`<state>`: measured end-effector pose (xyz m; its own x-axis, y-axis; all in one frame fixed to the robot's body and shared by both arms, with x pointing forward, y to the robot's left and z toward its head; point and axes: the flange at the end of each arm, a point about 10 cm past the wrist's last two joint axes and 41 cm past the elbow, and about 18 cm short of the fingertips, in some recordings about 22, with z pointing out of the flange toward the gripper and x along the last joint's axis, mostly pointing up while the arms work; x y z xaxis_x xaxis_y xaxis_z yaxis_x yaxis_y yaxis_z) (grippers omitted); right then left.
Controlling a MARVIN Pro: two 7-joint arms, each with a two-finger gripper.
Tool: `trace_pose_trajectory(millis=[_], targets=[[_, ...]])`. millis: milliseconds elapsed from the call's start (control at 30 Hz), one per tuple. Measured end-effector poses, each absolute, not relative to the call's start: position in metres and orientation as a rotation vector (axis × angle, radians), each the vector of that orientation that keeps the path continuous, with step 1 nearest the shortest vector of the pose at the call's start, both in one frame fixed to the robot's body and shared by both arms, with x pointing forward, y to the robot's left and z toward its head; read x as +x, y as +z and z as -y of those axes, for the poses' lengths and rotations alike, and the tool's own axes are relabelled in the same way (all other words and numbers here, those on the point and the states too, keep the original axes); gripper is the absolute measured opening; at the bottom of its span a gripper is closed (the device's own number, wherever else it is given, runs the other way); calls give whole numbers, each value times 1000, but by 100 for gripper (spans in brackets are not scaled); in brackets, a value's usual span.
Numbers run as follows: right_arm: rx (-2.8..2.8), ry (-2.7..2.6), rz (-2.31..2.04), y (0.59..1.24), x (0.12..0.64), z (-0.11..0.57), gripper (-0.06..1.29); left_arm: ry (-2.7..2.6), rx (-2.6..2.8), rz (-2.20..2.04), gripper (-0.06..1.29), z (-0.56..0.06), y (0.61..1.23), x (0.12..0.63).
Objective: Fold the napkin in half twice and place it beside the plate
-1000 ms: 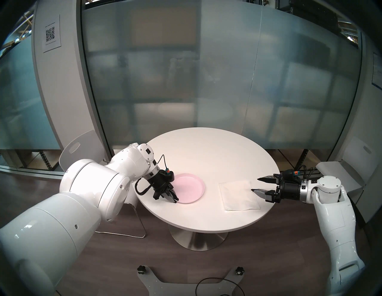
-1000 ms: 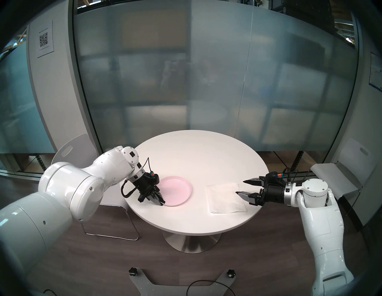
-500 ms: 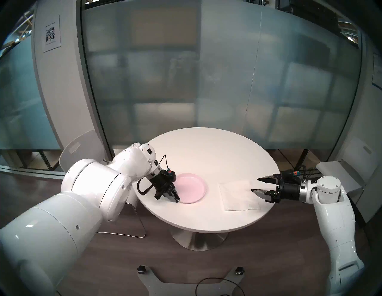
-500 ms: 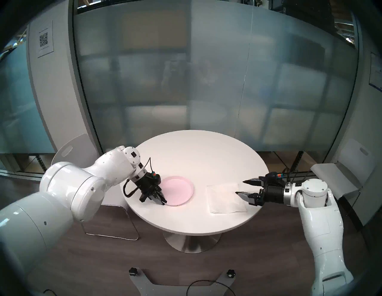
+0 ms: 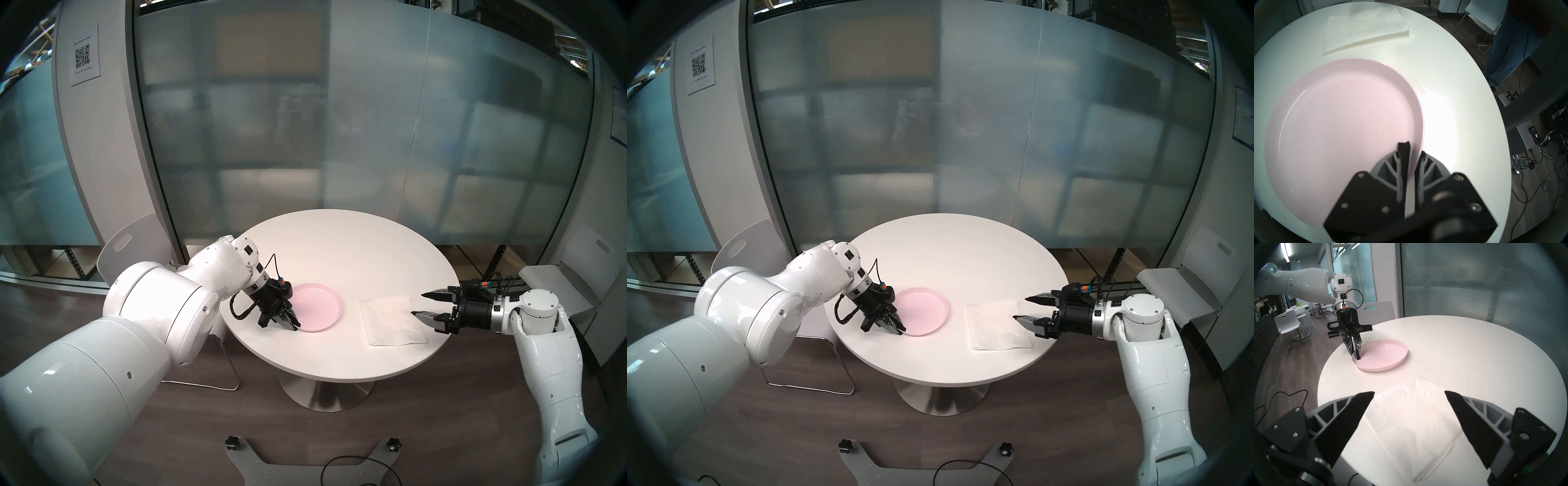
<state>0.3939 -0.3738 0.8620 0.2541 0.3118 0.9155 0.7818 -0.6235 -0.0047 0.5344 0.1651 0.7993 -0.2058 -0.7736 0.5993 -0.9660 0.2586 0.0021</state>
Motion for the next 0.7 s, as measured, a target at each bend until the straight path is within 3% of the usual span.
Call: trace_pose_trajectory(millis=[700], targets=[[-2067,-1343,1003,862,393,374,120,623,1520,2088,10,-151,796,536]])
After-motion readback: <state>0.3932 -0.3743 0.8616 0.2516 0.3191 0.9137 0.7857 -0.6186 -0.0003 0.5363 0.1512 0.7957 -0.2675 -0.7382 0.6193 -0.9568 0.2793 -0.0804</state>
